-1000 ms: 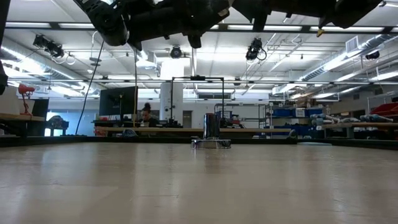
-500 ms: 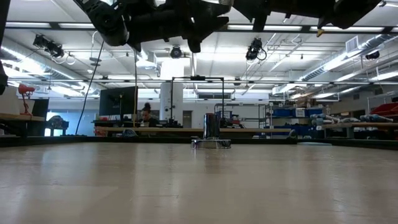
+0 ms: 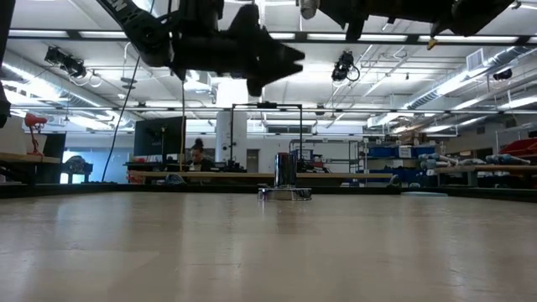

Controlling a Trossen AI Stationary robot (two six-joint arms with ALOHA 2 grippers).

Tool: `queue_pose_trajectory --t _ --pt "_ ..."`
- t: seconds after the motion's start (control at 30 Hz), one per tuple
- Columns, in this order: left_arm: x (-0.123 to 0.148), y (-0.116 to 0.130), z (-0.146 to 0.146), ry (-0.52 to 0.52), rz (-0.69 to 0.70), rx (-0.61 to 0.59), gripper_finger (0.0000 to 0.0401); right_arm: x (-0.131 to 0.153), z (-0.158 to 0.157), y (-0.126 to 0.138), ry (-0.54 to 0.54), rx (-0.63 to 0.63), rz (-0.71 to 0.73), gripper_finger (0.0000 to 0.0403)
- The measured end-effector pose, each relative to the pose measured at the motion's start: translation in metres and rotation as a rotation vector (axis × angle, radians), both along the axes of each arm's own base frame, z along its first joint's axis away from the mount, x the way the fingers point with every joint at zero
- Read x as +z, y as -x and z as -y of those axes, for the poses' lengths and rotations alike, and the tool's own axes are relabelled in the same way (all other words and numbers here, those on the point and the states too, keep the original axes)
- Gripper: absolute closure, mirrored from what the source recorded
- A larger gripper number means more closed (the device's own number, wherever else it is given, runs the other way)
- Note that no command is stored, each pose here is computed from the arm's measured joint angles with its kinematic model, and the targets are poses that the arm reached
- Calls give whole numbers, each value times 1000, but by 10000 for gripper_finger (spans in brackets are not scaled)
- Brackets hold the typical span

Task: Screw lightbulb
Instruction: Insert the lightbulb into the lamp

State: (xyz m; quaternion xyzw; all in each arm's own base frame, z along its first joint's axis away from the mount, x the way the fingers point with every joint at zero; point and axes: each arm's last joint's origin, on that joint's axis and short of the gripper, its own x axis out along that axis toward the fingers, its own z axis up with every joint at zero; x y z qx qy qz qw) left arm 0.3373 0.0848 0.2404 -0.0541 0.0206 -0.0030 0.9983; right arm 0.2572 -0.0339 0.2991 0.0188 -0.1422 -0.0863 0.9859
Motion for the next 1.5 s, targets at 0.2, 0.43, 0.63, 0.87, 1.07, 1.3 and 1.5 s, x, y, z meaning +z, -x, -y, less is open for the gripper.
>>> queue_pose_trajectory --t 0.2,0.43,0.63,0.87,1.07,1.3,1.5 --pt "-13 4 -11 -15 -137 115 260 -6 9 0 5 -10 -70 141" --pt "-33 14 -13 -38 -208 231 318 -20 18 -7 -6 -17 -153 145" --pt "-57 33 -18 -5 -215 279 383 -44 23 -22 -12 -22 -232 148" --pt "-71 44 -13 17 -219 278 393 -75 28 -43 10 -25 -251 150" --pt "-77 51 -11 15 -210 274 399 -98 35 -54 10 -60 -267 150" --pt "-84 62 -7 40 -148 280 399 -122 46 -59 -4 -130 -290 153" --pt "-87 66 -5 56 -134 282 400 -141 55 -45 -22 -188 -231 153"
